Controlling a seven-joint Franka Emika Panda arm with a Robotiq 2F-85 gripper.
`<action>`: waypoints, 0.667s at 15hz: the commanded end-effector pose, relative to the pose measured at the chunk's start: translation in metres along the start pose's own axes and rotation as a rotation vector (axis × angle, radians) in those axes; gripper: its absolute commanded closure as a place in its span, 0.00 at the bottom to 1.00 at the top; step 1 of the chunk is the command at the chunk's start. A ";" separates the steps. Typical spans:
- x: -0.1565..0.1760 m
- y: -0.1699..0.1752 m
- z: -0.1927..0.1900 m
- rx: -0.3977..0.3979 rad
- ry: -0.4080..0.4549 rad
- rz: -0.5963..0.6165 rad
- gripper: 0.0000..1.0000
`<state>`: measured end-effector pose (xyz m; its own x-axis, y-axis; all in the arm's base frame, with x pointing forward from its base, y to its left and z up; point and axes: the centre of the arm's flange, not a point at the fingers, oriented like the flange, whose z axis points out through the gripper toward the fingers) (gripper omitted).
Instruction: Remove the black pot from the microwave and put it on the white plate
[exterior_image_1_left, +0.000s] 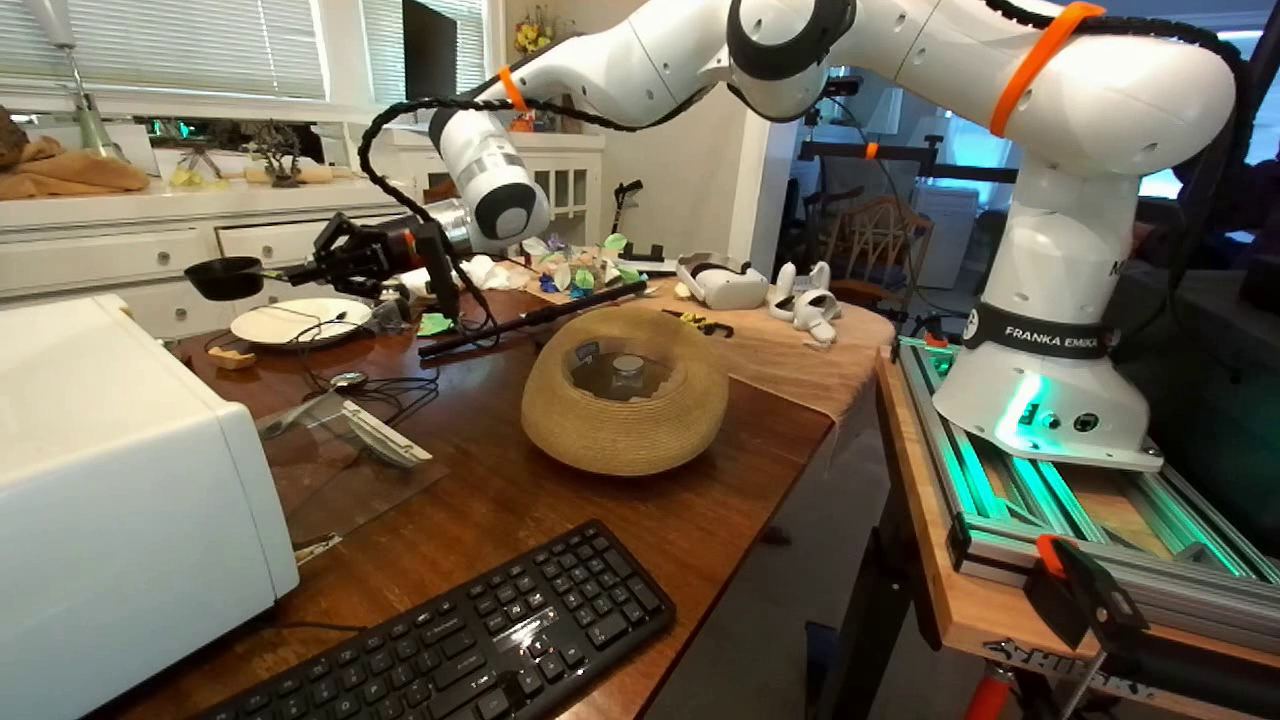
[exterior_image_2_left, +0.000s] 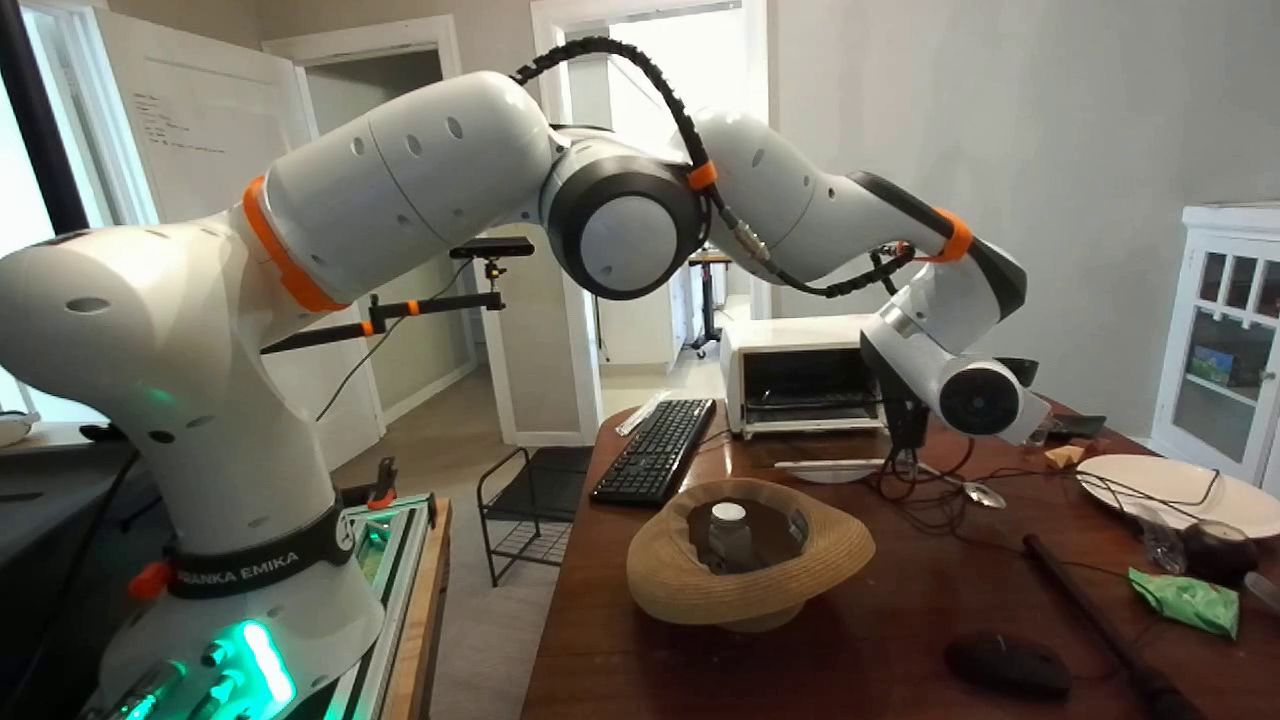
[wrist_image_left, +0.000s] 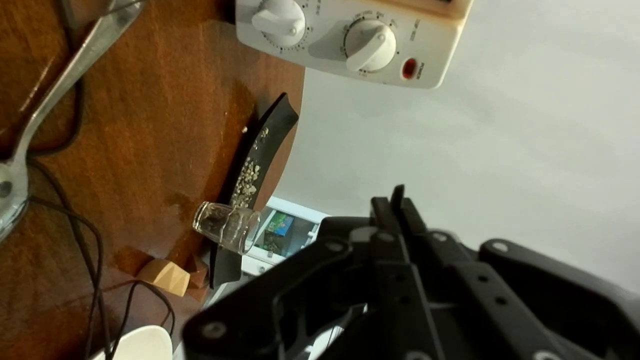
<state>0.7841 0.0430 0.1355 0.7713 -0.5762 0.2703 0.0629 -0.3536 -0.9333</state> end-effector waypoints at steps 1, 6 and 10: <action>-0.009 0.006 -0.017 0.066 0.071 0.021 0.99; -0.007 0.013 -0.016 0.140 0.225 0.022 0.99; 0.000 0.012 -0.002 0.200 0.248 0.021 0.99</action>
<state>0.7838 0.0278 0.1290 0.5972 -0.7524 0.2780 0.1567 -0.2305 -0.9604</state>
